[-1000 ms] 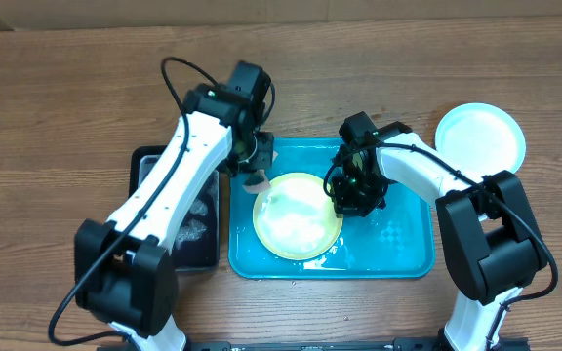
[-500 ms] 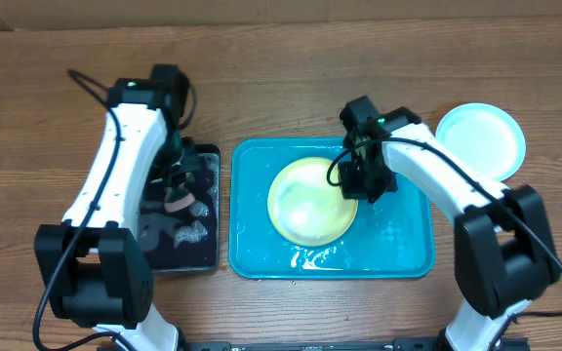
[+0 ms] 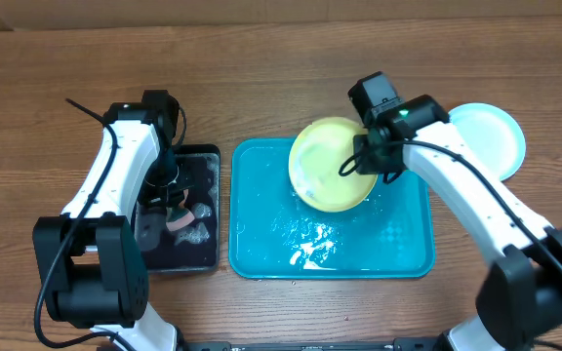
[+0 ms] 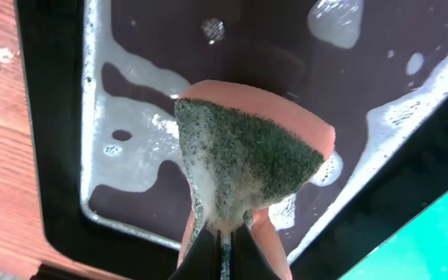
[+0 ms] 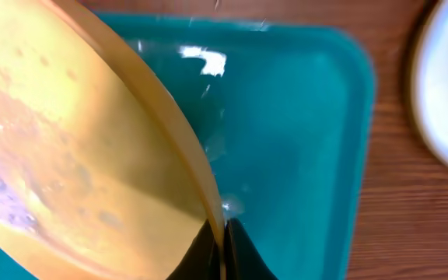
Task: Clean dirty plates on tray and stack at the side
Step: 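Lift and tilt the yellow plate upward with the right gripper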
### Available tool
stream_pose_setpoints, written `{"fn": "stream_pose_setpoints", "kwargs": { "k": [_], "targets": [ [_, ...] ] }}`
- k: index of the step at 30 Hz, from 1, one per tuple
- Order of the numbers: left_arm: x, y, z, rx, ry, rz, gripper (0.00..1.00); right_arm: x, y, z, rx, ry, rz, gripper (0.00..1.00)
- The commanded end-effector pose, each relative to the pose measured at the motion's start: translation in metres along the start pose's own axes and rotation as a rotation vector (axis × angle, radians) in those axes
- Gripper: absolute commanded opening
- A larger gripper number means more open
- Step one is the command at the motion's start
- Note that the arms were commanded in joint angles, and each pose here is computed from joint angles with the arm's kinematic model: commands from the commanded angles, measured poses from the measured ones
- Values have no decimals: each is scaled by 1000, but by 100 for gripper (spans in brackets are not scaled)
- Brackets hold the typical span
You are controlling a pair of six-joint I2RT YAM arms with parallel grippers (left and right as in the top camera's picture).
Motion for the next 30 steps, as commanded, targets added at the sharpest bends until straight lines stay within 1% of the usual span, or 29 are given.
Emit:
{"fn": "stream_pose_setpoints", "kwargs": {
  "k": [1,4,6,11,21,30],
  "targets": [
    [-2,0,-2,27,32,-5,4,-45,-12,-12,24,30,-156,4],
    [-2,-2,-3,26,37,-14,4,-60,-11,-14,12,52,-204,4],
    [-2,-3,-3,25,42,-21,4,-68,-8,-13,-43,80,-228,4],
    [-2,-4,-4,25,44,-27,4,-79,4,-12,-193,251,-220,4],
    [-3,-6,-6,25,55,-37,4,-98,25,9,-385,515,-234,4],
    [-3,-6,-6,24,55,-36,4,-111,43,29,-529,624,-253,4]
  ]
}}
Point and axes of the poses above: each gripper's point midway between its finger pads, its own x axis out along the fingers, its own z axis along the line the jaws close on, y = z × x, the point moved 7 cm from there along -x, back along the fingers, and after that the axes turned 7 degrees about -x, right-handed, at the moved point
